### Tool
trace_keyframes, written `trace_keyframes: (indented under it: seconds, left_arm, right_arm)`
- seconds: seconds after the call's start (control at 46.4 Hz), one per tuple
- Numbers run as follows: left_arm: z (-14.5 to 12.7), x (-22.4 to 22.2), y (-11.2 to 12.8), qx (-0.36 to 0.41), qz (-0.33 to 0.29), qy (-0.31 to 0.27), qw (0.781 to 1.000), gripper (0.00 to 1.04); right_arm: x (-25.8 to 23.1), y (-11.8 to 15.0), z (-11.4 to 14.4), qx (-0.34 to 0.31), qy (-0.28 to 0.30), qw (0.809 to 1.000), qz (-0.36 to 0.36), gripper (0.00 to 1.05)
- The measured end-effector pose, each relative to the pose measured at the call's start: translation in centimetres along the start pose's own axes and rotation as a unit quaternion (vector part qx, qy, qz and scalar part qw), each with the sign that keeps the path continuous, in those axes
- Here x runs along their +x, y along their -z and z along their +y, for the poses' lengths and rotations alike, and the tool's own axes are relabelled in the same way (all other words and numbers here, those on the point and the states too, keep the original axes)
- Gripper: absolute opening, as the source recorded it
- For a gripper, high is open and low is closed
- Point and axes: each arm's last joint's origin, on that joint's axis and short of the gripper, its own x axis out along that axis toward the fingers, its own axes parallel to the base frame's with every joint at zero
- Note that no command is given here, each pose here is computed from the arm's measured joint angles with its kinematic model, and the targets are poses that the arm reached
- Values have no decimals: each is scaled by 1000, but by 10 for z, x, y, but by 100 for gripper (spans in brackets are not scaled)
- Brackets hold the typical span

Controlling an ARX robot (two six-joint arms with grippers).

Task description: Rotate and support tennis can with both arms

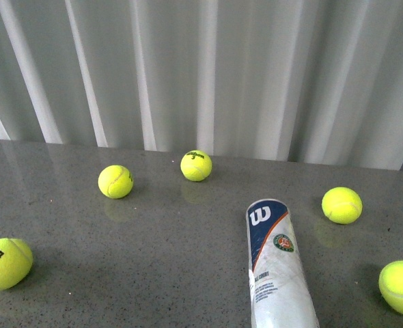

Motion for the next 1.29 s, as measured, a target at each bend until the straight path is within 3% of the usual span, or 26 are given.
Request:
trace_keyframes:
  seconds: [0.301, 0.409, 0.538, 0.732, 0.818, 0.947, 1.055, 1.184, 1.292]
  left_arm:
    - [0, 0, 0, 0, 0, 0, 1000, 98]
    - [0, 0, 0, 0, 0, 0, 1000, 98]
    - [0, 0, 0, 0, 0, 0, 1000, 98]
    - [0, 0, 0, 0, 0, 0, 1000, 98]
    - [0, 0, 0, 0, 0, 0, 1000, 98]
    - [0, 0, 0, 0, 0, 0, 1000, 98]
    - [0, 0, 0, 0, 0, 0, 1000, 98]
    - [0, 0, 0, 0, 0, 0, 1000, 98]
    - [0, 0, 0, 0, 0, 0, 1000, 98]
  right_arm:
    - [0, 0, 0, 0, 0, 1000, 0, 98]
    - [3, -4, -3, 75, -53, 995, 28, 98]
    - [14, -35, -18, 126, -36, 991, 2, 98]
    - [55, -94, -46, 121, 33, 991, -43, 98]
    - [97, -116, -57, 137, 32, 990, 6, 98]
    - [168, -124, -53, 137, -4, 985, 103, 98]
    - [215, -110, -36, 123, -42, 973, 188, 98]
    - [246, -52, 0, 97, -92, 942, 307, 98]
    - [250, -14, 24, 84, -120, 921, 362, 98]
